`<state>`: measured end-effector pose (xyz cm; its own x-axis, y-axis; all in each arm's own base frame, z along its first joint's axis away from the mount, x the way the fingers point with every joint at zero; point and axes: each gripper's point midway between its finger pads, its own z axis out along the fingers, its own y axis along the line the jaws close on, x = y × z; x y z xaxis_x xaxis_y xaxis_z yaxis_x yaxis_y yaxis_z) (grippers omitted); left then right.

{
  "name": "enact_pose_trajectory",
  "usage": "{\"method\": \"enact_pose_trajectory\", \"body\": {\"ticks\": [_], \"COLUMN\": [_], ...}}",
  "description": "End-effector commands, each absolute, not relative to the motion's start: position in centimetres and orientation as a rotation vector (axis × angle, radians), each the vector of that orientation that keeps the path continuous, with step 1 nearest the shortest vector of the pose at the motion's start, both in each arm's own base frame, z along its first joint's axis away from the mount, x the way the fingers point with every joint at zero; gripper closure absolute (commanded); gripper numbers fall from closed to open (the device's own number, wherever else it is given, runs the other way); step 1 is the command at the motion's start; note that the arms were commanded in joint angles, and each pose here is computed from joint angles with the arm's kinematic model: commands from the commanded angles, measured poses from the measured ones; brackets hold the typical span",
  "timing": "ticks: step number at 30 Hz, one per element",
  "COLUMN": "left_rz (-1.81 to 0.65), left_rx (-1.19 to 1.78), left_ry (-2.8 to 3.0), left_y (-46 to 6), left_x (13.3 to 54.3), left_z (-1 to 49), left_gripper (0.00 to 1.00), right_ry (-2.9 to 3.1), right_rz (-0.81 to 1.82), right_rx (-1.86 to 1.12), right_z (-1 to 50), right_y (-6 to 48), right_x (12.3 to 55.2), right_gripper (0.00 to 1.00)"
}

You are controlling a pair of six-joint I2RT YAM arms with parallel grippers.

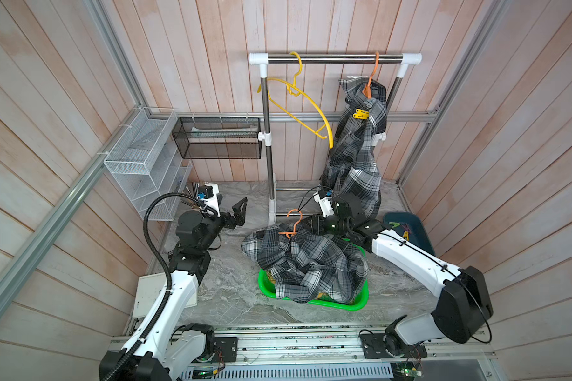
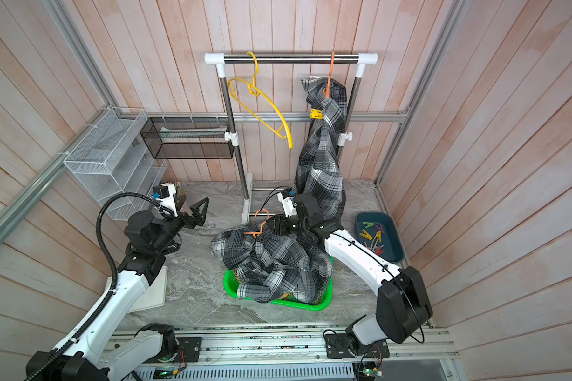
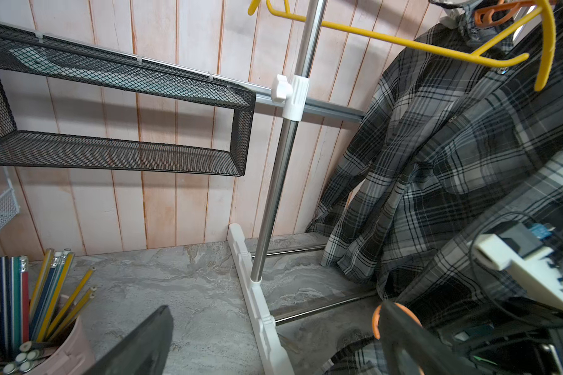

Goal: Remove the clothespins securing long-sleeve shirts to the hanger
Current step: Remove the long-sleeve shirt from the hanger.

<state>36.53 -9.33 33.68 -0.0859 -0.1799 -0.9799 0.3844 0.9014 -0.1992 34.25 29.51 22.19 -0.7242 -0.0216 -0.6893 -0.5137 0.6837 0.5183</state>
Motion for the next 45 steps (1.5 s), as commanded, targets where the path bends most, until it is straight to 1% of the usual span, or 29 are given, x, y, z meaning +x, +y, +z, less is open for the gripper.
{"method": "enact_pose_trajectory", "body": {"ticks": [1,6,7,9,12,14,15,17,19,21,24,27,32,37,39,41,43,45], "left_rz": [-0.485,-0.488,-0.488,-0.491,-0.5,-0.506,-0.511,-0.532,-0.561,-0.607,-0.687,-0.734,-0.811,-0.878,-0.912,-0.944,-0.979,-1.0], "left_rx": [0.163,0.16,0.159,0.158,0.162,0.163,0.167,0.188,0.226,0.276,0.345,0.378,0.429,0.472,0.499,0.516,0.527,0.525], "left_ry": [1.573,1.575,1.575,1.577,1.584,1.588,1.589,1.591,1.589,1.597,1.632,1.7,1.746,1.76,1.752,1.752,1.757,1.764], "left_y": [-9.2,-9.2,-9.2,-9.2,-9.3,-9.4,-9.5,-9.9,-10.6,-11.5,-12.9,-13.7,-14.8,-15.7,-16.3,-16.8,-17.2,-17.4], "left_x": [36.1,36.1,36.1,36.1,36.2,36.2,36.2,36.1,35.9,35.6,35.5,35.9,35.7,34.9,34.7,34.6,34.5,34.7], "left_z": [33.8,33.8,33.7,33.6,33.4,33.4,33.4,33.3,33.2,32.8,31.9,30.2,28.9,27.9,27.8,27.7,27.5,27.5], "left_gripper": [0.0,0.0,0.0,0.0,0.0,0.0,0.0,0.01,0.04,0.09,0.22,0.28,0.35,0.39,0.48,0.6,0.76,0.96], "right_ry": [2.13,2.084,2.076,2.051,2.01,1.972,1.944,1.877,1.811,1.754,1.669,1.605,1.552,1.52,1.519,1.514,1.507,1.496], "right_rz": [1.064,1.179,1.198,1.225,1.223,1.184,1.162,1.13,1.095,1.069,1.041,1.036,1.022,1.023,1.014,1.018,1.023,1.021], "right_rx": [-0.436,-0.433,-0.442,-0.474,-0.52,-0.557,-0.582,-0.629,-0.661,-0.677,-0.698,-0.696,-0.69,-0.693,-0.689,-0.687,-0.688,-0.692], "right_z": [24.5,24.2,24.2,24.6,25.7,27.0,27.9,29.9,31.9,34.0,37.2,39.7,41.7,42.7,42.6,42.8,43.0,43.3], "right_y": [31.3,32.5,32.8,33.2,33.3,32.9,32.6,31.8,30.7,29.3,27.5,25.9,24.4,23.8,23.6,23.5,23.4,23.4], "right_x": [35.4,36.5,36.6,36.6,36.4,36.2,35.9,35.0,34.1,33.3,31.9,31.0,30.6,30.3,30.4,30.5,30.5,30.3], "right_gripper": [0.55,0.55,0.58,0.68,0.89,0.98,1.0,1.0,1.0,1.0,1.0,1.0,1.0,1.0,1.0,1.0,1.0,1.0]}}
